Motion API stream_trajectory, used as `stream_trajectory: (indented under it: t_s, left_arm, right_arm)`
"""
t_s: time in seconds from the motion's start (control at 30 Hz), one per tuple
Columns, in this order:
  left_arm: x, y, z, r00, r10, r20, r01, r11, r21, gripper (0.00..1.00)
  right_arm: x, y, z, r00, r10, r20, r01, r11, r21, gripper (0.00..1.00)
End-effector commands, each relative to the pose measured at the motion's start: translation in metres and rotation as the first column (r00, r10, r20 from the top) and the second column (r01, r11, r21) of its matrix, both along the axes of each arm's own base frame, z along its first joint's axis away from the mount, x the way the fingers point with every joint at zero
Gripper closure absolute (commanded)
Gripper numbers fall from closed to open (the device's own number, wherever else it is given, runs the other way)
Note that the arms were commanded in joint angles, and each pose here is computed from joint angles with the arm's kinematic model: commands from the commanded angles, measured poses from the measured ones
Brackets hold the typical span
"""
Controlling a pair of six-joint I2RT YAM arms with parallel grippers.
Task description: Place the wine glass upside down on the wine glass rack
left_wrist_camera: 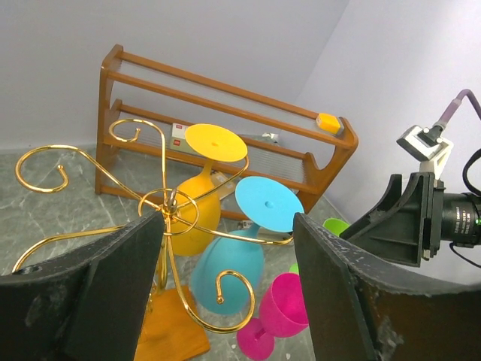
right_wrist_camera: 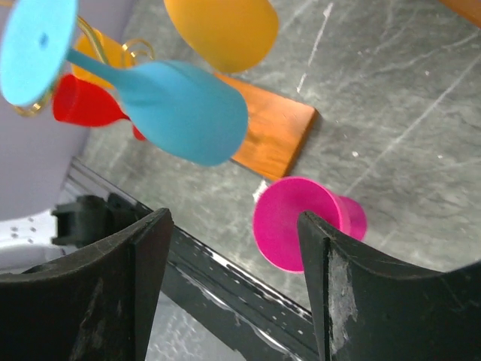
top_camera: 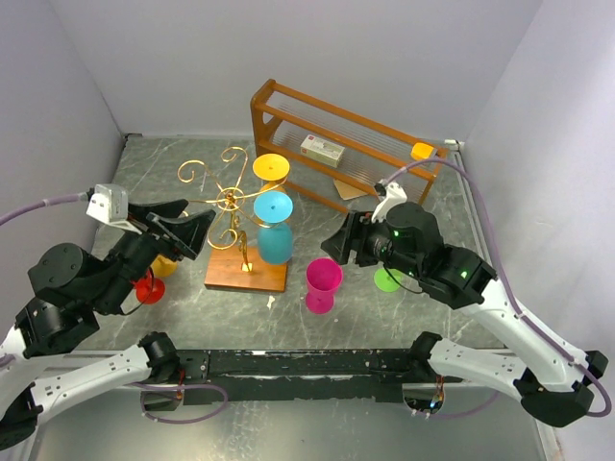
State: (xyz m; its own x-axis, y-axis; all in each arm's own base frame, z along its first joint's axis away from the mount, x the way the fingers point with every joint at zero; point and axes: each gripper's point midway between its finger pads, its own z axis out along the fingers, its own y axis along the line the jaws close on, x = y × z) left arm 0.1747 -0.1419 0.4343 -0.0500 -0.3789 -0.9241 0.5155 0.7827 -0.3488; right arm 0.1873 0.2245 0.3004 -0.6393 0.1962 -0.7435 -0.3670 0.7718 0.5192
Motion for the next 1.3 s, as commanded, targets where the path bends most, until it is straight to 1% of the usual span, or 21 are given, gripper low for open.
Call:
stream_trajectory:
  t_s: [0.0,0.07,0.33,0.5,0.63,0.83,1.03,1.17,1.27]
  left_arm:
    - [-0.001,0.000,0.005,1.000,-0.006,-0.003,0.006,1.000,0.004,0.19]
    - [-0.001,0.001,0.006,1.000,-0.002,0.000,0.002,1.000,-0.002,0.18]
    - [0.003,-0.002,0.005,1.000,0.007,-0.003,-0.007,1.000,0.004,0.18]
    - [0.003,-0.003,0.003,1.000,0.004,-0.009,-0.004,1.000,0.007,0.18]
    - [0.004,-0.002,0.001,1.000,0.013,0.000,-0.013,1.000,0.005,0.18]
    - [0.004,-0.003,0.000,1.000,0.009,-0.002,-0.009,1.000,0.011,0.18]
    - [0.004,-0.005,-0.001,1.000,0.002,-0.003,-0.002,1.000,0.006,0.18]
    - [0.004,-0.008,0.000,1.000,-0.007,-0.003,0.007,1.000,0.006,0.18]
    - [0.004,-0.010,0.000,1.000,-0.013,-0.003,0.013,1.000,0.005,0.18]
  right_arm:
    - [-0.012,-0.007,-0.020,0.995,0.099,-0.002,-0.098,0.987,-0.127,0.30]
    - [-0.013,-0.007,-0.033,0.994,0.110,-0.021,-0.112,0.982,-0.154,0.27]
    - [-0.009,-0.009,-0.083,0.989,0.093,-0.117,-0.122,0.953,-0.277,0.26]
    - [-0.008,-0.002,-0.095,0.985,0.103,-0.141,-0.138,0.953,-0.270,0.26]
    - [-0.010,-0.001,-0.110,0.981,0.092,-0.173,-0.138,0.951,-0.277,0.28]
    - [-0.009,-0.004,-0.118,0.980,0.052,-0.193,-0.110,0.948,-0.299,0.39]
    - [-0.004,-0.018,-0.136,0.976,-0.033,-0.215,-0.057,0.915,-0.399,0.50]
    - [-0.002,-0.015,-0.142,0.975,-0.036,-0.221,-0.062,0.905,-0.421,0.55]
    - [0.001,-0.011,-0.146,0.975,-0.042,-0.218,-0.056,0.902,-0.428,0.63]
